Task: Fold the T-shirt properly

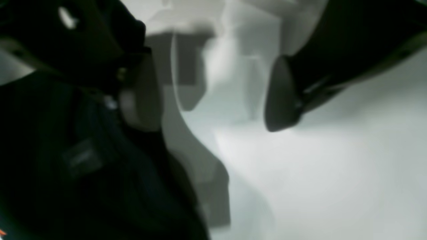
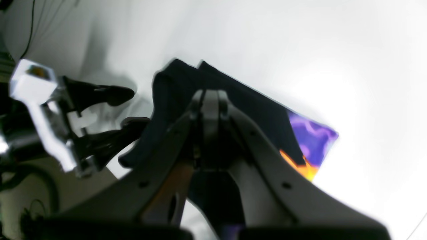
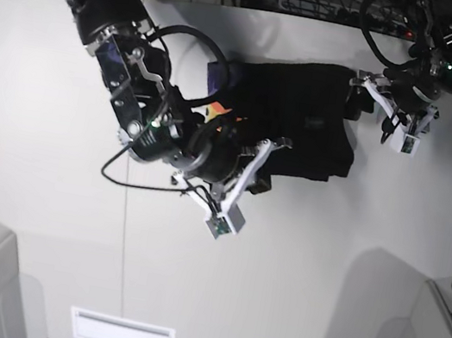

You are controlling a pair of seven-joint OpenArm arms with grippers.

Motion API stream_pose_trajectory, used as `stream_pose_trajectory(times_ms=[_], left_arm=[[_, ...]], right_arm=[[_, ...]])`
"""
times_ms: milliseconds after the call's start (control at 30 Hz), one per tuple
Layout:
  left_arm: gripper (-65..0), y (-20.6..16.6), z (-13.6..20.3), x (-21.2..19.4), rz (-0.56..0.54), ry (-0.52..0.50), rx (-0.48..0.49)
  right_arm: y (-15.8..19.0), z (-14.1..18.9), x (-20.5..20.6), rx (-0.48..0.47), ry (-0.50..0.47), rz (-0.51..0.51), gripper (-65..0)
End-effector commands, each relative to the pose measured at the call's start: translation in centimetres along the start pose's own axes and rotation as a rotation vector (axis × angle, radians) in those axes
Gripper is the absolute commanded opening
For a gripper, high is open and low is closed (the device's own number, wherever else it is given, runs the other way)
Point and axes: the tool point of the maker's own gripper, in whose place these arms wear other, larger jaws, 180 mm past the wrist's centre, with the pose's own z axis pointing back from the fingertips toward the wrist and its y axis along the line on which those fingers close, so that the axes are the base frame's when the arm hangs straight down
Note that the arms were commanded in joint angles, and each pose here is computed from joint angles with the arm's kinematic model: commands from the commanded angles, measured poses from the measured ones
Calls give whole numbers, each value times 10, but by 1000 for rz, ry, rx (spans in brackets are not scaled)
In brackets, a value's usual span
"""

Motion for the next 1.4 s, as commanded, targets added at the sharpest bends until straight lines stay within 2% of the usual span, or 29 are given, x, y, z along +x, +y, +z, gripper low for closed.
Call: stream_pose_trajectory(times_ms=[0, 133, 333, 467, 533, 733, 833, 900, 1067, 1200, 1367], left_arm=[[-145, -4, -2, 10, 5, -41, -21], [-150, -21, -27, 6, 29, -9, -95], [-165, -47, -49, 11, 96, -18, -224], [-189, -58, -52, 14, 80, -20, -257], [-194, -54, -45, 19, 65, -38, -239], [-194, -4, -11, 20, -6, -34, -102], [-184, 17, 3, 15, 59, -7, -71], [-183, 15, 8, 23, 115, -55, -115], [-183, -20, 12, 50, 174, -180, -299], [-184, -49, -6, 47, 192, -148, -410], [-189, -64, -32, 36, 252, -74, -473]], right_arm=[[-5, 7, 6, 0, -38, -12, -650], [-37, 13, -12, -67, -63, -72, -650], [-48, 15, -39, -97, -16, -88, -650], [-58, 18, -49, -120, 0, -107, -650], [-59, 18, -53, -123, 6, -114, -650], [-58, 18, -55, -119, 12, -111, -650], [-54, 17, -52, -109, 5, -113, -650], [-53, 17, -51, -106, 2, -113, -650], [-47, 14, -50, -93, 3, -120, -650], [-47, 14, -52, -92, 8, -123, -650], [-47, 14, -53, -91, 10, -125, -650]])
